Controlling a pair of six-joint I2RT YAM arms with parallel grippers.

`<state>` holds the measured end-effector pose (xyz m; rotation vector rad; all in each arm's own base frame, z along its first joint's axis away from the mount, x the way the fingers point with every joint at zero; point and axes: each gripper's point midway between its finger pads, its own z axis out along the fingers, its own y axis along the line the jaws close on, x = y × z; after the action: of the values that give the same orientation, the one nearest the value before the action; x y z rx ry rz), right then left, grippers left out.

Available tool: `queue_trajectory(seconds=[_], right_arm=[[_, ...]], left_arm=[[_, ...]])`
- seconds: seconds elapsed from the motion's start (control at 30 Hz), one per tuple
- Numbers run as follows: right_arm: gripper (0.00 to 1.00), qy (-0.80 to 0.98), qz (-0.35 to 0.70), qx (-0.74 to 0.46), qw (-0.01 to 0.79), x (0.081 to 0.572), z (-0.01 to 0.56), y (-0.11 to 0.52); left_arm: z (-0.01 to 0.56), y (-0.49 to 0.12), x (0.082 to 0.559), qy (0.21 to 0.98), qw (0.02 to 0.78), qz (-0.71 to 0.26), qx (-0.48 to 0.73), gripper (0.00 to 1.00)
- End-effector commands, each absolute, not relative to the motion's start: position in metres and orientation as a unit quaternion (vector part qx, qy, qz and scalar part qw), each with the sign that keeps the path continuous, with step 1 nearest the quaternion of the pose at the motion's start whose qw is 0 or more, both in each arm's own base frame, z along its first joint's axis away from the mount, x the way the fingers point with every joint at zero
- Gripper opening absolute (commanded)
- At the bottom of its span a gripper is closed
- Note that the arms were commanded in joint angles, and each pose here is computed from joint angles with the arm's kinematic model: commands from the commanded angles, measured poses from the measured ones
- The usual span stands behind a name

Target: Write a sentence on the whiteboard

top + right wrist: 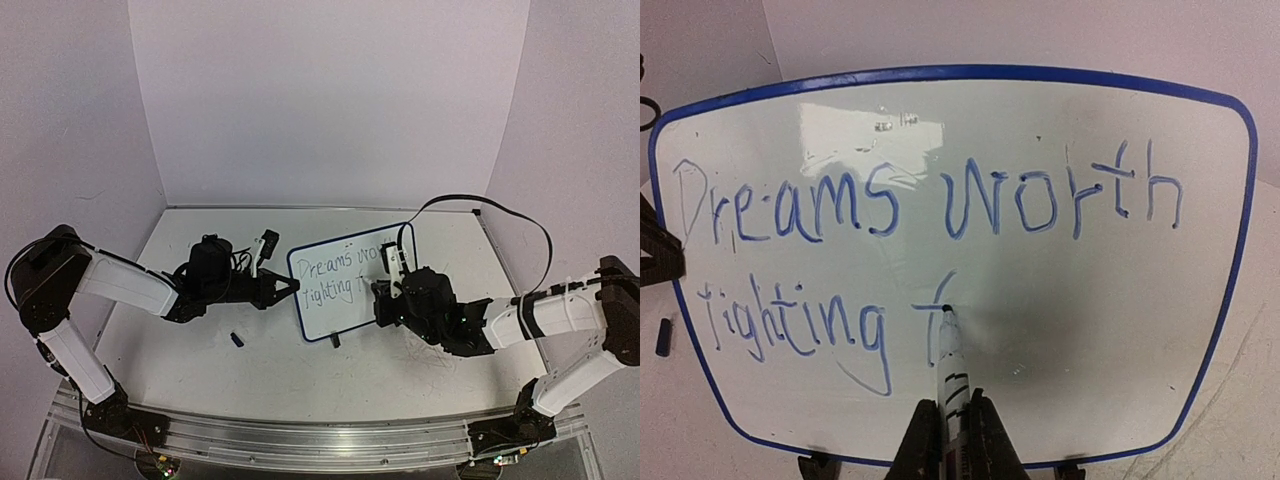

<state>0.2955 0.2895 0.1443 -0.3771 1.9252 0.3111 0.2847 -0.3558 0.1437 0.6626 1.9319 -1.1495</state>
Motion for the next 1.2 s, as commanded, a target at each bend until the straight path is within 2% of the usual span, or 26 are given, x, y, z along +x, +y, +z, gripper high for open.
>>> queue_trajectory(seconds=[0.0,0.13,0.5,1.17], right_arm=[[0.00,0.802,0.145,-0.147,0.560,0.296,0.165,0.288],[0.00,0.793,0.178,-0.157,0.561,0.289,0.172,0.289],[0.00,0.801,0.166,-0.154,0.554,0.303,0.159,0.290],[0.00,0.821,0.155,-0.156,0.527,0.292,0.133,0.277]], left_arm=[[0.158,-0.351,0.289,0.751,0.418,-0.438,0.265,0.00],[0.157,-0.352,0.289,0.751,0.417,-0.438,0.266,0.00],[0.156,-0.351,0.289,0.752,0.417,-0.437,0.265,0.00],[0.154,-0.352,0.290,0.753,0.414,-0.436,0.267,0.00]])
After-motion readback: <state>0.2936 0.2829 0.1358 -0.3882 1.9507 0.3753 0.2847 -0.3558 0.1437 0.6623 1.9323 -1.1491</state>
